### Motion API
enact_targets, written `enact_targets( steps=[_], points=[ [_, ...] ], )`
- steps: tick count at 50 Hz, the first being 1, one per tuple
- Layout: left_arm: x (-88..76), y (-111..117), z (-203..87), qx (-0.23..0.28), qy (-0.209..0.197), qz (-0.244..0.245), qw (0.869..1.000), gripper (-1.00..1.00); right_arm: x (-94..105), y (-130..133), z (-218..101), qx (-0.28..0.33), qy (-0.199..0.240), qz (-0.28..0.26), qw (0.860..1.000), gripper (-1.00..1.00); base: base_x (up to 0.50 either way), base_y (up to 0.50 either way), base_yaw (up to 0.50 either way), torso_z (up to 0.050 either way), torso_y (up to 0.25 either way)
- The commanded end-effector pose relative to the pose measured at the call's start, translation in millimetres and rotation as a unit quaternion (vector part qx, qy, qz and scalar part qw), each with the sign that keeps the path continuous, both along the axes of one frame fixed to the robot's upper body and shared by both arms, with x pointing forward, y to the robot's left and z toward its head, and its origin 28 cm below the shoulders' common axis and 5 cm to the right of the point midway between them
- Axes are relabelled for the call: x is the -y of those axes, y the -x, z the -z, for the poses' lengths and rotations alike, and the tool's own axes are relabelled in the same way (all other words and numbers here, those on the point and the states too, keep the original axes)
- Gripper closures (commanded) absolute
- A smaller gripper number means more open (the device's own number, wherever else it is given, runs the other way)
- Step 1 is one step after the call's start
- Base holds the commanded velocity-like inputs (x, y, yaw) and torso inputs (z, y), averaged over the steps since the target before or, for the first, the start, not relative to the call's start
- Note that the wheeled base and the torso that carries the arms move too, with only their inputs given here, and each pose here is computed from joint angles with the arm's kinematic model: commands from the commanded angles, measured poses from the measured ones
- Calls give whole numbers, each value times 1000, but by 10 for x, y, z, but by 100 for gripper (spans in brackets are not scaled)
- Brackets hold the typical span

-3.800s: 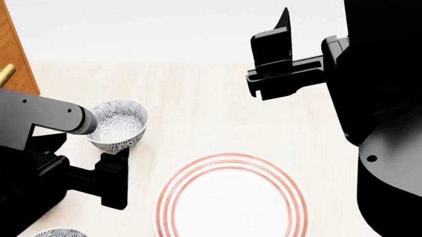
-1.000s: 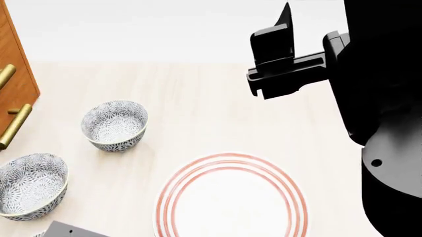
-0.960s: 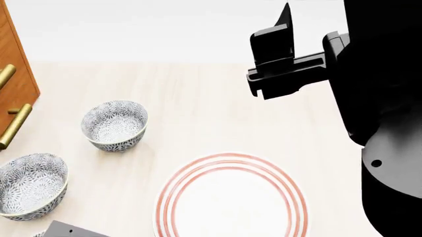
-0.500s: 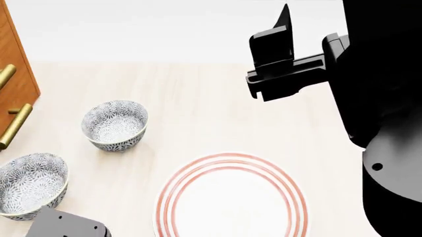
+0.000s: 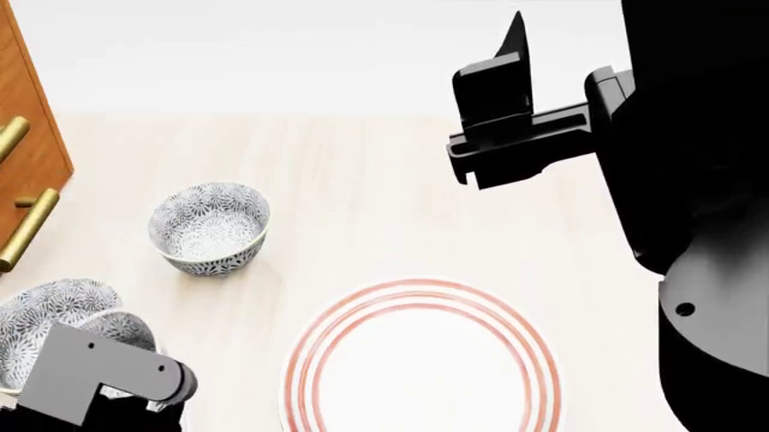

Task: Put the bowl at the front on the plate.

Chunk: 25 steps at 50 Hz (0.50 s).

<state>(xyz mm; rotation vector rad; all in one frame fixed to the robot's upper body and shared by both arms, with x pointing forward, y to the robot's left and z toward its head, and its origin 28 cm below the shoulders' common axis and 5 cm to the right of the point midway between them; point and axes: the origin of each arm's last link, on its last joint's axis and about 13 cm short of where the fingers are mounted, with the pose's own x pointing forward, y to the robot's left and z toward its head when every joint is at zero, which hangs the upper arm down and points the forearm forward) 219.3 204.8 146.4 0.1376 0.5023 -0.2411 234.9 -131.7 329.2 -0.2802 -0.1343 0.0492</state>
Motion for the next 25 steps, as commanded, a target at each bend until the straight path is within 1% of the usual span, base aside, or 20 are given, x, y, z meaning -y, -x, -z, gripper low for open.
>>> enact_targets(
  steps=[1,10,11,18,25],
  points=[
    [2,-58,-146,51,1,-1,999,100,1,1,7,0,0,-1,1000,-100,0,0,0,0,0],
    [11,-84,-247,84,0,8,996,100,1,-7,14,0,1,-2,1000,-100,0,0,0,0,0],
    [17,-87,-281,96,-2,13,995,100,-1,-10,15,0,1,-3,1000,-100,0,0,0,0,0],
    [44,-102,-362,114,-6,24,993,100,-6,-19,16,0,1,-4,1000,-100,0,0,0,0,0],
    [86,-157,-497,145,1,32,989,100,-6,-25,13,1,1,-4,1000,-100,0,0,0,0,0]
  ],
)
